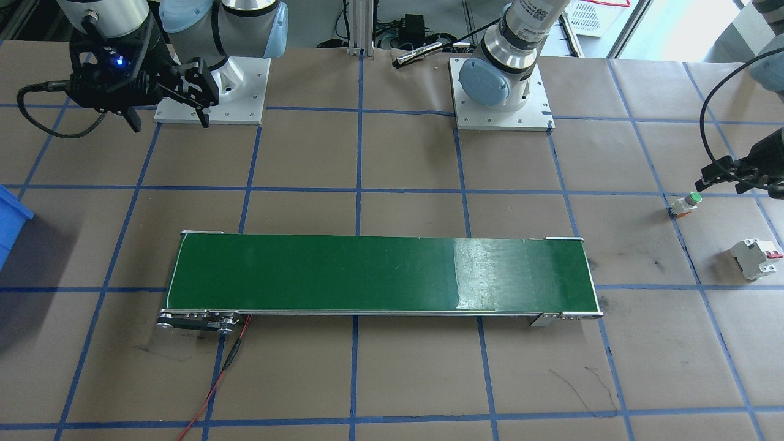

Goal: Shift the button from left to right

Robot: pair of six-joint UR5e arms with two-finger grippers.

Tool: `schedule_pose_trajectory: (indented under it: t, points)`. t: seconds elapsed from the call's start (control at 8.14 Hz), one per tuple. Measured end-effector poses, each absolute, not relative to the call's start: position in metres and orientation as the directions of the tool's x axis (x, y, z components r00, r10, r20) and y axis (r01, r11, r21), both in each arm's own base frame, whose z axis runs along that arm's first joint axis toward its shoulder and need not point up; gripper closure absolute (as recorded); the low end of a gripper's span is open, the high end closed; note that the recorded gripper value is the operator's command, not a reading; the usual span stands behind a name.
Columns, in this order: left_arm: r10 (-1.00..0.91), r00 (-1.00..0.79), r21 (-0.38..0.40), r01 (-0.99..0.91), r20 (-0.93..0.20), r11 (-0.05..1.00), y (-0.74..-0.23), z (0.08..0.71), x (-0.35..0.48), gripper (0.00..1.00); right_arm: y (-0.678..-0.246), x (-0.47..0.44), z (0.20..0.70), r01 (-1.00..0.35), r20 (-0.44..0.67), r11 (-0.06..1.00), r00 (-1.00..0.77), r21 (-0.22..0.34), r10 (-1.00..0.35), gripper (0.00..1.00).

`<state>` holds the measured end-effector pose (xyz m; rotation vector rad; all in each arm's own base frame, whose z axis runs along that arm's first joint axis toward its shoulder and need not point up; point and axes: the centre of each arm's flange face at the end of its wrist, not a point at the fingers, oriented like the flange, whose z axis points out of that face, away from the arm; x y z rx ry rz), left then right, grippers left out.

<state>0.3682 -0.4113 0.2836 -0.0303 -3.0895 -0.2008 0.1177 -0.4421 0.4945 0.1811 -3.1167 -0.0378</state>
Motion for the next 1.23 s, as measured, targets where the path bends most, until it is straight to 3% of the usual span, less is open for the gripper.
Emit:
schedule_pose_trajectory:
  t: [0.61, 1.23]
  points:
    - [-0.016, -0.995, 0.15, -0.001, 0.102, 0.989, -0.383, 0.206, 0.41, 0.0, -0.442, 0.118, 0.494, -0.116, 0.018, 0.993, -0.993, 0.025, -0.116, 0.0]
    - [-0.055, -0.993, 0.152, -0.04, 0.102, 0.988, -0.379, 0.2, 0.403, 0.0, -0.442, 0.118, 0.494, -0.116, 0.019, 0.993, -0.993, 0.025, -0.116, 0.0]
